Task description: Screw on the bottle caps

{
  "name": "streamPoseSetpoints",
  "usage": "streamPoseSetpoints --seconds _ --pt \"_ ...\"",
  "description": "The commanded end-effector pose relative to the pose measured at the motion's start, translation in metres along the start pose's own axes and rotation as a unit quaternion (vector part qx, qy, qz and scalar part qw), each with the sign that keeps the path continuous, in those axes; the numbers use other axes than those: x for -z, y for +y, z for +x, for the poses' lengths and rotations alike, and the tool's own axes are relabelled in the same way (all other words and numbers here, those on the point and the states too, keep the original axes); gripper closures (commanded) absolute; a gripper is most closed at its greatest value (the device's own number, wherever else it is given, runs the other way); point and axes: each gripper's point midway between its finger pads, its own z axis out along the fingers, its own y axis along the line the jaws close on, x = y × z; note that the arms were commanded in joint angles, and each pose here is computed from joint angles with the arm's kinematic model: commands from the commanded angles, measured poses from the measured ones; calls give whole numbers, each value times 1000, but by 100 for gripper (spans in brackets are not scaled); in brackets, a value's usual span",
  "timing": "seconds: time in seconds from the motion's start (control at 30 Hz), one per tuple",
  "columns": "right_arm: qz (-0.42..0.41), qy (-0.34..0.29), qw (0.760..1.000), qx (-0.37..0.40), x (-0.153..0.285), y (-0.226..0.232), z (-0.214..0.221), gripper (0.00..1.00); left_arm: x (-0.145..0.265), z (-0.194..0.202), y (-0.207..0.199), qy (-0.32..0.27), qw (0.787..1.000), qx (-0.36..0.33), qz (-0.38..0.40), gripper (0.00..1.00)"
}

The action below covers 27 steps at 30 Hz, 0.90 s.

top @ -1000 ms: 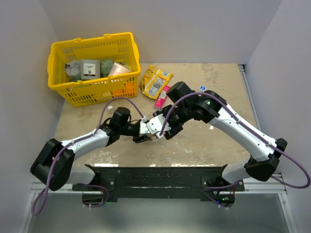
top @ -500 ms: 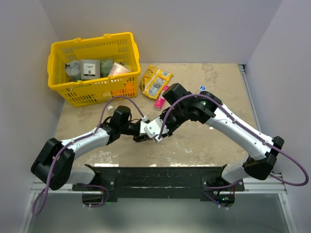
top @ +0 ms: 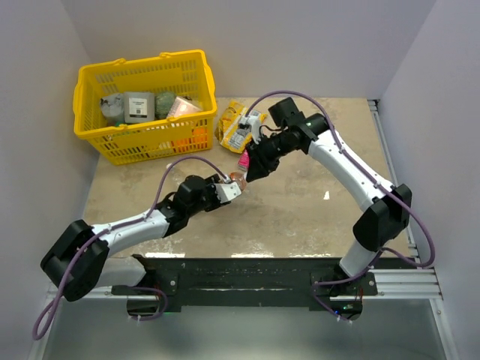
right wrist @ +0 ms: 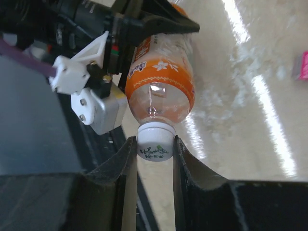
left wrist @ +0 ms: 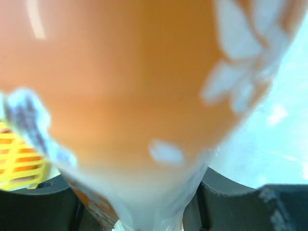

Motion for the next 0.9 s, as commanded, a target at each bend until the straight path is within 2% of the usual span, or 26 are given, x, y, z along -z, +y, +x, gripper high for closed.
streamPoseSetpoints --seconds 0.0,0.03,0.07,0.1,0.13,0.17,0.2,0.23,0.27,0.3,0.33,0.37,0.4,0.43,0.47,0.5,0.53,0.57,0.6,0.7,0.87 --pt "-87 5 969 -232 -9 9 9 100 20 -85 82 -118 977 -47 -173 100" --pt "-89 -6 970 -227 -5 4 1 100 17 -75 77 -103 979 -55 -166 100" --pt "-95 -18 971 -217 0 1 -8 90 15 -70 74 -93 981 -64 -159 100" --pt "-79 -60 982 -160 20 -13 -33 78 11 -63 69 -80 984 -67 -147 100" --pt "-51 -79 987 -130 33 -24 -45 58 8 -53 59 -62 988 -69 -126 100" --pt "-27 -88 990 -107 48 -31 -53 49 6 -49 50 -63 991 -66 -103 100" --pt "8 -122 992 -19 77 -38 -77 42 6 -47 43 -65 992 -67 -84 100" --pt "31 -121 992 25 88 -41 -81 36 5 -37 31 -55 995 -67 -57 100" --pt "37 -104 992 56 98 -35 -74 31 3 -40 14 -73 996 -58 -9 100" --pt "47 -104 982 152 114 -24 -73 27 4 -31 -3 -61 996 -57 35 100" --pt "39 -104 977 182 117 -14 -68 24 4 -36 -6 -67 995 -48 52 100" --pt "26 -90 975 201 107 -11 -50 24 5 -43 -18 -87 991 -42 89 100" --pt "22 -86 957 275 102 0 -44 24 8 -45 -27 -89 988 -40 123 100" --pt "68 -102 931 344 122 16 -47 24 11 -50 -37 -107 980 -40 161 100" --pt "59 -68 927 365 101 17 -18 25 13 -54 -40 -115 977 -37 177 100" --pt "48 -57 891 447 89 38 -14 25 15 -56 -44 -118 973 -31 195 100" --pt "76 -77 859 500 104 55 -15 28 17 -58 -47 -127 968 -28 214 100" --pt "74 -54 852 516 90 52 3 30 19 -60 -48 -131 966 -25 221 100" --pt "69 -56 832 548 87 65 5 33 21 -62 -49 -134 963 -23 231 100" --pt "50 -40 809 584 81 75 15 37 25 -69 -48 -149 959 -24 241 100" --pt "37 -34 811 583 72 75 7 39 26 -74 -46 -161 956 -44 242 100"
